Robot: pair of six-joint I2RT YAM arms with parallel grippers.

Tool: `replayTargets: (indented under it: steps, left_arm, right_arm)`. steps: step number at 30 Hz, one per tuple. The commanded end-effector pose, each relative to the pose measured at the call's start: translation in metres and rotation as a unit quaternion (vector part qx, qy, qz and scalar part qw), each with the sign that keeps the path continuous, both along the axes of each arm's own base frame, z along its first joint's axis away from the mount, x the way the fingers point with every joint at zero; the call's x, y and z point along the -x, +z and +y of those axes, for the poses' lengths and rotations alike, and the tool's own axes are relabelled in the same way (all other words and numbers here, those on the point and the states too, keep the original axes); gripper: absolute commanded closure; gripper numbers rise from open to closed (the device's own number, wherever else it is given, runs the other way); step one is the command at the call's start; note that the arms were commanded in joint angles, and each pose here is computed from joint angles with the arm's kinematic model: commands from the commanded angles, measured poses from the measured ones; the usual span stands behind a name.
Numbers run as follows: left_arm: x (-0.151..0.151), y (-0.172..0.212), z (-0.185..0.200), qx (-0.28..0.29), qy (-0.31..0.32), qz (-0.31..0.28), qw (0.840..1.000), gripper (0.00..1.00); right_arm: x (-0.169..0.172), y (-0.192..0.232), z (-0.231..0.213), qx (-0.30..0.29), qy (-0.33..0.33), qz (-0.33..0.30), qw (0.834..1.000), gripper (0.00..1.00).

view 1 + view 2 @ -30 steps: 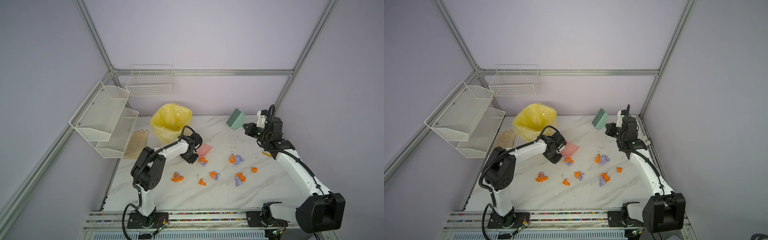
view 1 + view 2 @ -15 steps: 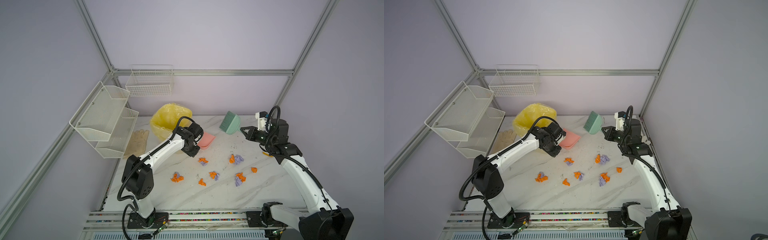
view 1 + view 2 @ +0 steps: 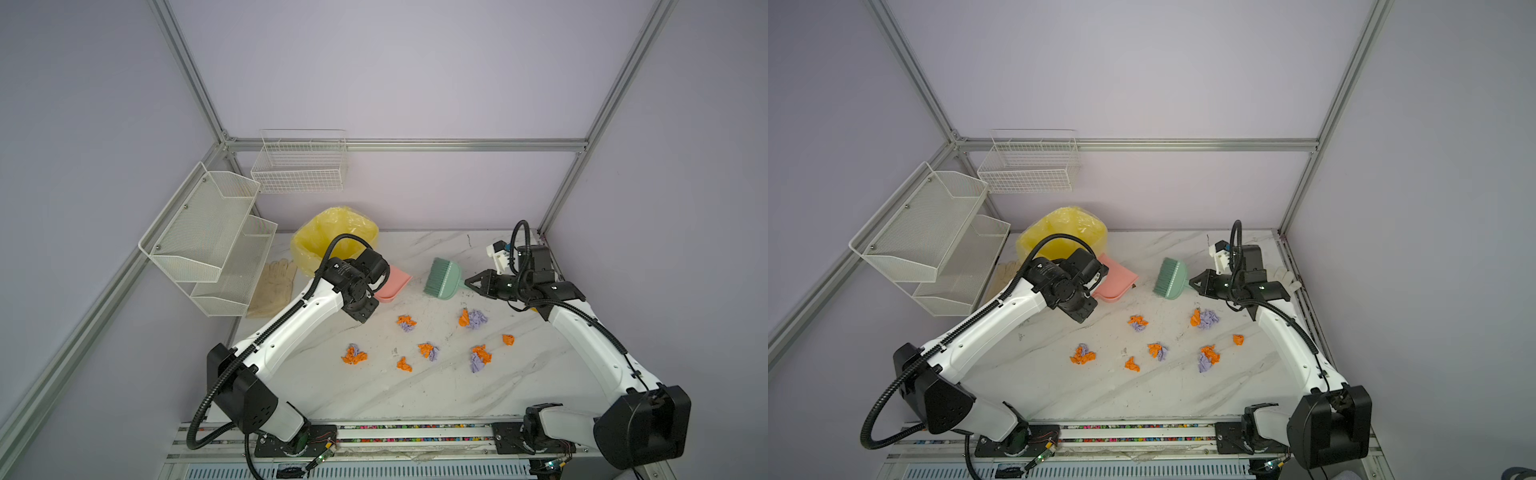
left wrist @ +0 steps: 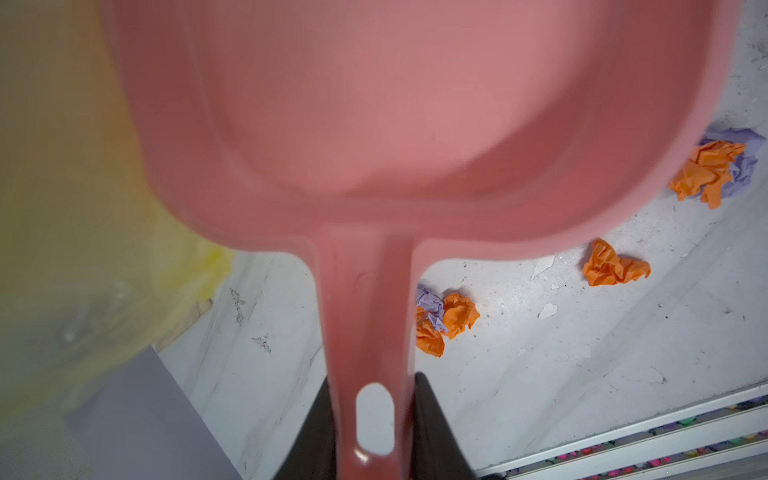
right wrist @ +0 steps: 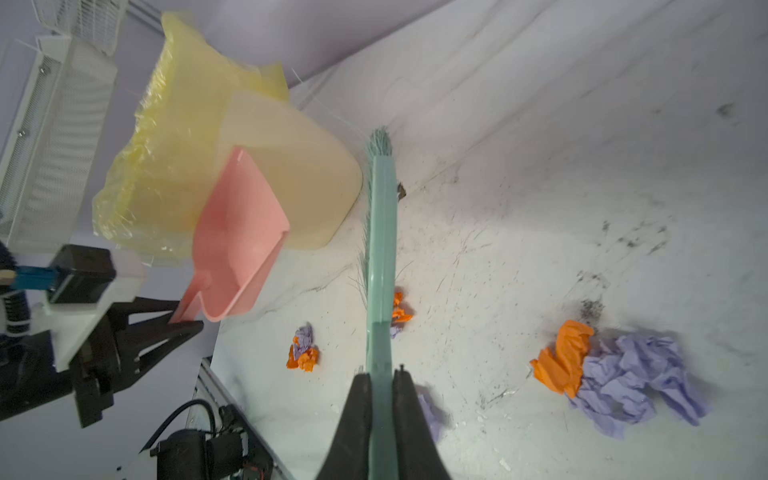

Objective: Sweep away the paper scraps from the table
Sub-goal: 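Close the left gripper on the dustpan handle while the right lowers the brush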

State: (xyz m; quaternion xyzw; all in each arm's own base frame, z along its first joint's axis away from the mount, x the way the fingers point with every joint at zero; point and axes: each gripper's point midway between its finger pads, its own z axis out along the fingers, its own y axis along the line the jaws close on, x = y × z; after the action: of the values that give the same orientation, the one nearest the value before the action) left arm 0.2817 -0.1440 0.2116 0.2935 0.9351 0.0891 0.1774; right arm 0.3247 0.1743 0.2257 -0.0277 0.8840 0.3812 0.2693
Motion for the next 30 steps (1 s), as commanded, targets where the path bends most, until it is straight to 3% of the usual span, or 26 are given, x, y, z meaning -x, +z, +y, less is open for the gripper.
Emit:
replayTargets:
  steps: [1, 9, 19, 30]
  left_arm:
    - [0.000, 0.003, 0.013, -0.019, 0.015, -0.017, 1.000, 1.00]
    - [-0.014, 0.006, -0.002, 0.000, 0.023, -0.016, 1.000, 1.00]
    - [-0.034, 0.040, -0.029, 0.064, 0.016, -0.052, 0.997, 1.00]
    - [-0.035, 0.041, -0.041, 0.089, 0.012, -0.043, 0.995, 1.00]
  right_arm:
    - [0.023, 0.004, 0.038, -0.029, 0.066, 0.009, 0.997, 1.00]
    - [0.063, 0.008, 0.112, -0.110, 0.153, 0.041, 0.981, 1.00]
    - [0.086, -0.028, 0.154, -0.118, 0.159, 0.099, 0.975, 1.00]
    - [0.101, -0.049, 0.211, -0.127, 0.154, 0.139, 0.970, 1.00]
